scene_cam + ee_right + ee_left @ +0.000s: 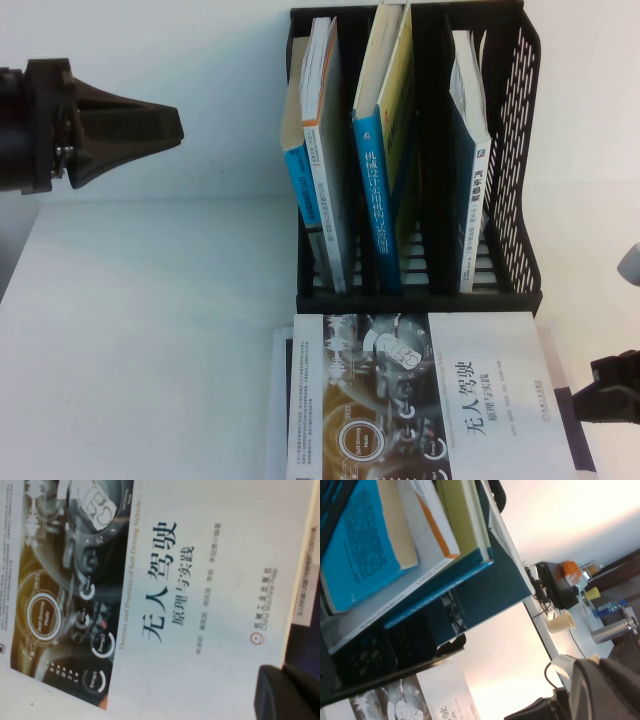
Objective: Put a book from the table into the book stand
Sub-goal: Push book with right arm
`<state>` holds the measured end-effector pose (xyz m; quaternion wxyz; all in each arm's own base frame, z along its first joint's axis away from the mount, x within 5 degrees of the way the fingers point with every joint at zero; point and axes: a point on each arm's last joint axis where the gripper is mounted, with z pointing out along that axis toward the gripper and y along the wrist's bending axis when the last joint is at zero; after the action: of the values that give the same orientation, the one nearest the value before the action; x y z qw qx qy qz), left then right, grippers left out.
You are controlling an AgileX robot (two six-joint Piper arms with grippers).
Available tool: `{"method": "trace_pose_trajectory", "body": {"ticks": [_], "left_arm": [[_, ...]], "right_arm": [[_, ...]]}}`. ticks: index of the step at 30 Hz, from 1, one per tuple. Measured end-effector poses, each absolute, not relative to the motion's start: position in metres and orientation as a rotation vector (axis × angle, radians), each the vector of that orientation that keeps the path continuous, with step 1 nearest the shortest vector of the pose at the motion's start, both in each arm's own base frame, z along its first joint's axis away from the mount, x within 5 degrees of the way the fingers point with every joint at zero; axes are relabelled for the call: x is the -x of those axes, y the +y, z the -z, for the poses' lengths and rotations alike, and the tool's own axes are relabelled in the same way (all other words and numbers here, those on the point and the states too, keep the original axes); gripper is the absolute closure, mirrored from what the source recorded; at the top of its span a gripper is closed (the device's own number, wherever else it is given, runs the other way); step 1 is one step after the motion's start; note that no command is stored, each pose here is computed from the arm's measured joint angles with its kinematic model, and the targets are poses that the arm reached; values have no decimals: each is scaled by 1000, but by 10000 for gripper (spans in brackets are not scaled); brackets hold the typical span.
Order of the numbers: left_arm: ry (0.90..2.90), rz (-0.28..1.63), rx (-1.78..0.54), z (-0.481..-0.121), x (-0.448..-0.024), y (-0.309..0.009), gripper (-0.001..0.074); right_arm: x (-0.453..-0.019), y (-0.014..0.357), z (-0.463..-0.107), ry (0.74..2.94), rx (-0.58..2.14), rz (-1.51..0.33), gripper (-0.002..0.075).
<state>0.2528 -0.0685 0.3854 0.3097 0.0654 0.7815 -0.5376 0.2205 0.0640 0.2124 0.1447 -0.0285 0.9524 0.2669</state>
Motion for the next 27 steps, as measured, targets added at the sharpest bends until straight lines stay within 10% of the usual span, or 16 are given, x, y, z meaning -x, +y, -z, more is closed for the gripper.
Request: {"method": "trace_pose_trajectory", "body": {"ticks": [27], "left_arm": [[2024,1330,-159,-386,-259,-65,738]], "right_arm": [[-221,64,-212,2744,82,-769,729]]}}
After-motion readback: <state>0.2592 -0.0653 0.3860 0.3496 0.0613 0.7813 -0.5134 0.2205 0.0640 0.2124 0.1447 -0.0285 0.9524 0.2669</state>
